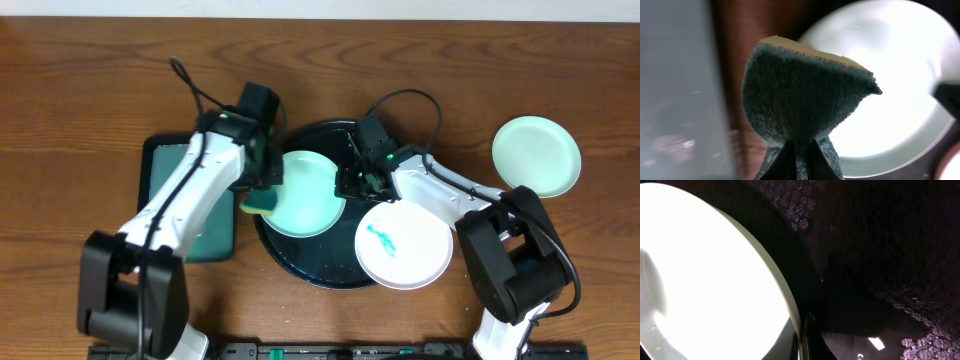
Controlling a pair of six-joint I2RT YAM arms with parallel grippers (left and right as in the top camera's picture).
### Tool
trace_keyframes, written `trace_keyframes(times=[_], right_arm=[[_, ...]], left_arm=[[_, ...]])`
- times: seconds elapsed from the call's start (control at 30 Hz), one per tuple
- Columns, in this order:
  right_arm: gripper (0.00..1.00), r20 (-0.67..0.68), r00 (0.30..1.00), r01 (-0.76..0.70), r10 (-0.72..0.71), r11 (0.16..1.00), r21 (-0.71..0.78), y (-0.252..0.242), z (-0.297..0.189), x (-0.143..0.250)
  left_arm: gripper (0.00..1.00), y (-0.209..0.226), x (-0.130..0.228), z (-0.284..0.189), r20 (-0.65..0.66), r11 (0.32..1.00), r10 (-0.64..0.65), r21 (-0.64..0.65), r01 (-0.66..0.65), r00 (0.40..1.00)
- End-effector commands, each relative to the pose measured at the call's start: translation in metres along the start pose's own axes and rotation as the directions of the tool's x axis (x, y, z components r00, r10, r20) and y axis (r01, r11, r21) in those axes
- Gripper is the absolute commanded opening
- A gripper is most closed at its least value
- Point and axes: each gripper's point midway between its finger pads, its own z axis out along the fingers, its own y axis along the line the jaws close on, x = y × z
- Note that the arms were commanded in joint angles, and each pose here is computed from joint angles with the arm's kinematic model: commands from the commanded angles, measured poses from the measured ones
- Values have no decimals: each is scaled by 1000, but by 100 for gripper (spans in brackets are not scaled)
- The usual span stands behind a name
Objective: Clean dirty plates on tray and stack at the side
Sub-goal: 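Return the sponge to the basin with the left gripper and release it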
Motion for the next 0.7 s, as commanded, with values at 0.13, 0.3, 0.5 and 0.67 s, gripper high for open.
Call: trace_keyframes(times=[0.13, 0.3, 0.5, 0.67], right_arm=[[1, -85, 996, -34, 38, 998, 44, -16, 18, 24], [1, -86, 996, -35, 38, 999, 42, -16, 18, 24], [1, -82, 996, -33, 36, 999, 37, -15, 18, 23], [1, -84, 996, -33, 36, 999, 35, -14, 18, 23]], left_arm=[[7, 74, -6, -8, 37, 969, -173, -172, 177, 984], [7, 111, -9, -5, 41, 938, -293, -182, 296, 955], [7, 127, 4, 32, -68, 921, -350, -208, 330, 934], [8, 128, 10, 62, -143, 920, -355, -229, 318, 924]])
